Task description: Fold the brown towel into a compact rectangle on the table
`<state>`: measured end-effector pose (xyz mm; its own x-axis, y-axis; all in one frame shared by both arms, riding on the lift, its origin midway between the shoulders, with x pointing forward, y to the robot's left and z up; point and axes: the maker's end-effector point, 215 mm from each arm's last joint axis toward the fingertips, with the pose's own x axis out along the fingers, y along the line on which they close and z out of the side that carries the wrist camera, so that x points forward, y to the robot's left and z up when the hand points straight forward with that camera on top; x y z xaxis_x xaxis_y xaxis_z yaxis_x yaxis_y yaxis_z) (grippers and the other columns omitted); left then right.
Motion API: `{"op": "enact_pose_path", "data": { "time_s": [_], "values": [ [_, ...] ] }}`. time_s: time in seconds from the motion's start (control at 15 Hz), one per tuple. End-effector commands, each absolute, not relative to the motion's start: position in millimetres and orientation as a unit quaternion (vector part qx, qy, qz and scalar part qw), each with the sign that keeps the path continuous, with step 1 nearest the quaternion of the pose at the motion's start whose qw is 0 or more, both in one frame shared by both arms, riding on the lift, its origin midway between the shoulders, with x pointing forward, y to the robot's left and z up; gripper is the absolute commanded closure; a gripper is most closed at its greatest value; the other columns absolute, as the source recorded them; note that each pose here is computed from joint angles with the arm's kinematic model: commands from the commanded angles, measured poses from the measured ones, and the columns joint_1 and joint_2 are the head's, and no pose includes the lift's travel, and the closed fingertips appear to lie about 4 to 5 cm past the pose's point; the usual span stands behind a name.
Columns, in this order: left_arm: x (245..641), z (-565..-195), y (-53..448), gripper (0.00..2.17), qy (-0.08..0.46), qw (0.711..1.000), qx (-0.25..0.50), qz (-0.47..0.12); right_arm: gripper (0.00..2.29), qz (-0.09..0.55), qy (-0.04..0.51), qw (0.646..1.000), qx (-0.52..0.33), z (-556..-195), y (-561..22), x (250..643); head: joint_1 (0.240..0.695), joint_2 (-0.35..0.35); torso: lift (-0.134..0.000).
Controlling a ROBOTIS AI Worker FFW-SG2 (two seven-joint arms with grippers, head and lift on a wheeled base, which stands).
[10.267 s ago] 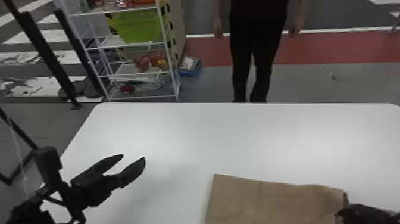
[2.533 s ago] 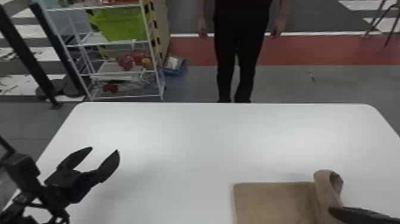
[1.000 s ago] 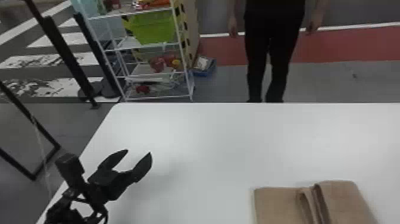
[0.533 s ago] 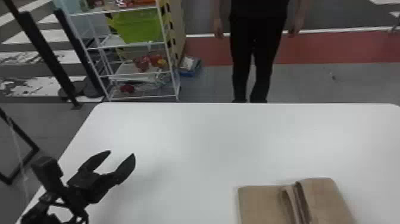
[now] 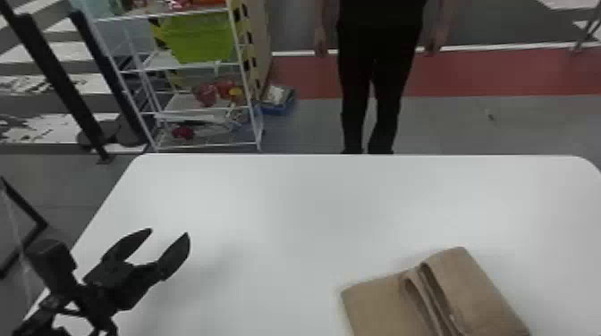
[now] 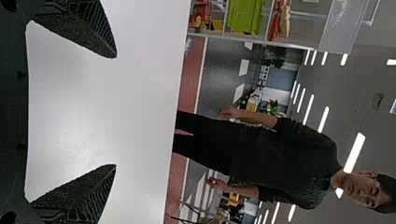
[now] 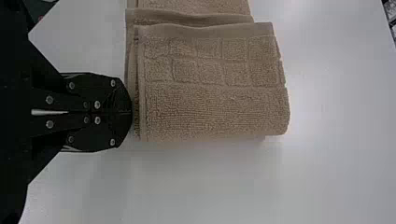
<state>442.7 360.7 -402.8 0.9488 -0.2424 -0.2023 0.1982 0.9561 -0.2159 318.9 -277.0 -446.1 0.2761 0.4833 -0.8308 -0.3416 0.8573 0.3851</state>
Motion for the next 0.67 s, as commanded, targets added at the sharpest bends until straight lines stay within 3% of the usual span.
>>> {"op": "enact_pose_path", "data": {
  "time_s": [0.0, 0.6],
  "values": [
    [442.1, -403.0, 362.0, 0.04, 0.113, 0.983, -0.097, -0.110, 2.04, 0.243, 0.544, 0.801, 0.048, -452.0, -275.3, 343.7, 0.695, 0.126, -0.123],
    [441.2, -400.6, 367.5, 0.04, 0.111, 0.983, -0.096, -0.107, 2.04, 0.226, 0.510, 0.829, 0.034, -439.4, -231.0, 453.4, 0.695, 0.146, -0.123]
  ]
}}
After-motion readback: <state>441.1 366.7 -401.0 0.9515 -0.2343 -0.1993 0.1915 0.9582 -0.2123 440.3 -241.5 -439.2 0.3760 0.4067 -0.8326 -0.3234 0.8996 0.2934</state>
